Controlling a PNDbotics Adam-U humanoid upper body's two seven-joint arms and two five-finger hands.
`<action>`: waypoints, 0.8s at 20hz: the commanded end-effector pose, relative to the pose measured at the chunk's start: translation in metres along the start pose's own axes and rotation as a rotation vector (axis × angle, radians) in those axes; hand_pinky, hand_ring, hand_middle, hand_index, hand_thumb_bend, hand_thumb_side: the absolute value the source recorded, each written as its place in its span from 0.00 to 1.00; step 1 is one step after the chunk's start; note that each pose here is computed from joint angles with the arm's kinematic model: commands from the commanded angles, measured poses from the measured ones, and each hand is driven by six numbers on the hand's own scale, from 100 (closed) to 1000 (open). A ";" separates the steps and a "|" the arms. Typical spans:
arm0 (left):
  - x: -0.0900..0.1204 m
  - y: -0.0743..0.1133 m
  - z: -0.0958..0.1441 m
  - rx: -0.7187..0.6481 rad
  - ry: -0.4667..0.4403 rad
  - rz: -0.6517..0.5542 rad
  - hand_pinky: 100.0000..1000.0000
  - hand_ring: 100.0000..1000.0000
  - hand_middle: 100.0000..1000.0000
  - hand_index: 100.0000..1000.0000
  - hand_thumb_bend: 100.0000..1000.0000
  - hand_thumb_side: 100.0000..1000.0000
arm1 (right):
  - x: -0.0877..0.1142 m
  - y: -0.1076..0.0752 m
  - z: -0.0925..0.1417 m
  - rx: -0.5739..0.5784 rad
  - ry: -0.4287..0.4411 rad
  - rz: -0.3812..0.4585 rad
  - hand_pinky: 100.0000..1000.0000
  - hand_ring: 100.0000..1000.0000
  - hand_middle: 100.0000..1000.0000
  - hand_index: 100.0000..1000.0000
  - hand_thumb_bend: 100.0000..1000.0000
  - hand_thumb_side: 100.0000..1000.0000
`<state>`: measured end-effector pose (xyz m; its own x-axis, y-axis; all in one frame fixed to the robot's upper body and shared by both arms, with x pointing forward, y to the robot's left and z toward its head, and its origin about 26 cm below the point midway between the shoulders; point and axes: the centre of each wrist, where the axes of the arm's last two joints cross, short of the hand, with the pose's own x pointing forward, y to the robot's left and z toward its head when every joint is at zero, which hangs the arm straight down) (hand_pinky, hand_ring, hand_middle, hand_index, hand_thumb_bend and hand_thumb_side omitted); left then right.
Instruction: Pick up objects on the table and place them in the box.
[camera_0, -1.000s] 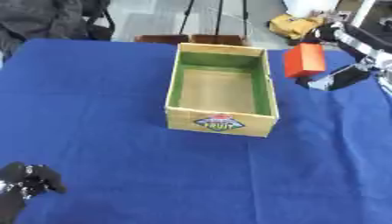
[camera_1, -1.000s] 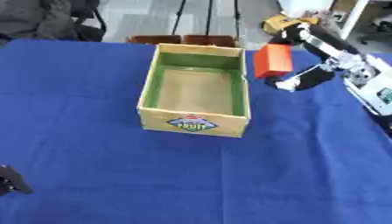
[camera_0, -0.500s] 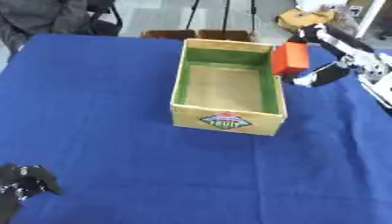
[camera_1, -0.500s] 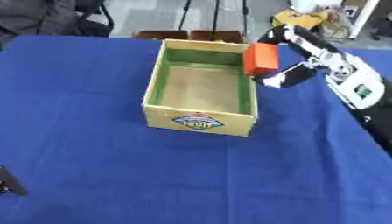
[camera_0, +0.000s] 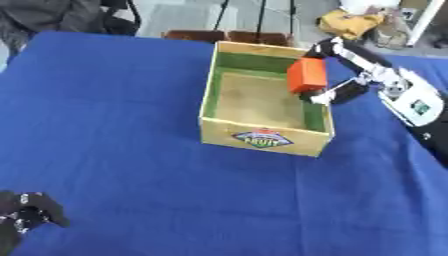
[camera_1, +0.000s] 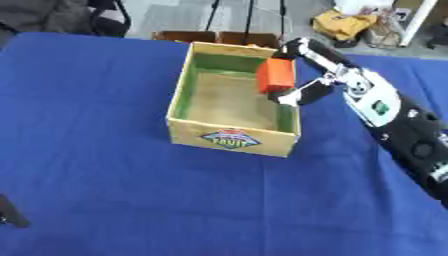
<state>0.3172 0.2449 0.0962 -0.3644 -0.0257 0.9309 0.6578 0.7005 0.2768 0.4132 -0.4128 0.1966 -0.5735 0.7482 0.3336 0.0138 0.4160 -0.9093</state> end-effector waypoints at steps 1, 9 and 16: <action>0.008 0.001 -0.006 -0.019 -0.025 -0.014 0.59 0.50 0.44 0.60 0.20 1.00 | -0.002 -0.005 -0.004 0.001 0.004 0.036 0.68 0.57 0.20 0.37 0.00 0.00; 0.010 0.000 -0.012 -0.029 -0.041 -0.007 0.59 0.50 0.44 0.60 0.20 1.00 | -0.012 0.018 -0.006 0.062 0.027 0.050 0.69 0.58 0.24 0.40 0.00 0.00; 0.011 0.000 -0.014 -0.030 -0.046 -0.002 0.59 0.50 0.43 0.60 0.21 1.00 | -0.014 0.030 -0.010 0.098 0.013 0.058 0.70 0.61 0.32 0.48 0.00 0.06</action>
<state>0.3213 0.2355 0.1020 -0.3730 -0.0033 0.9278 0.6750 0.6851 0.2738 0.4283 -0.4063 0.1686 -0.5612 0.7750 0.2905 -0.0277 0.3332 -0.9424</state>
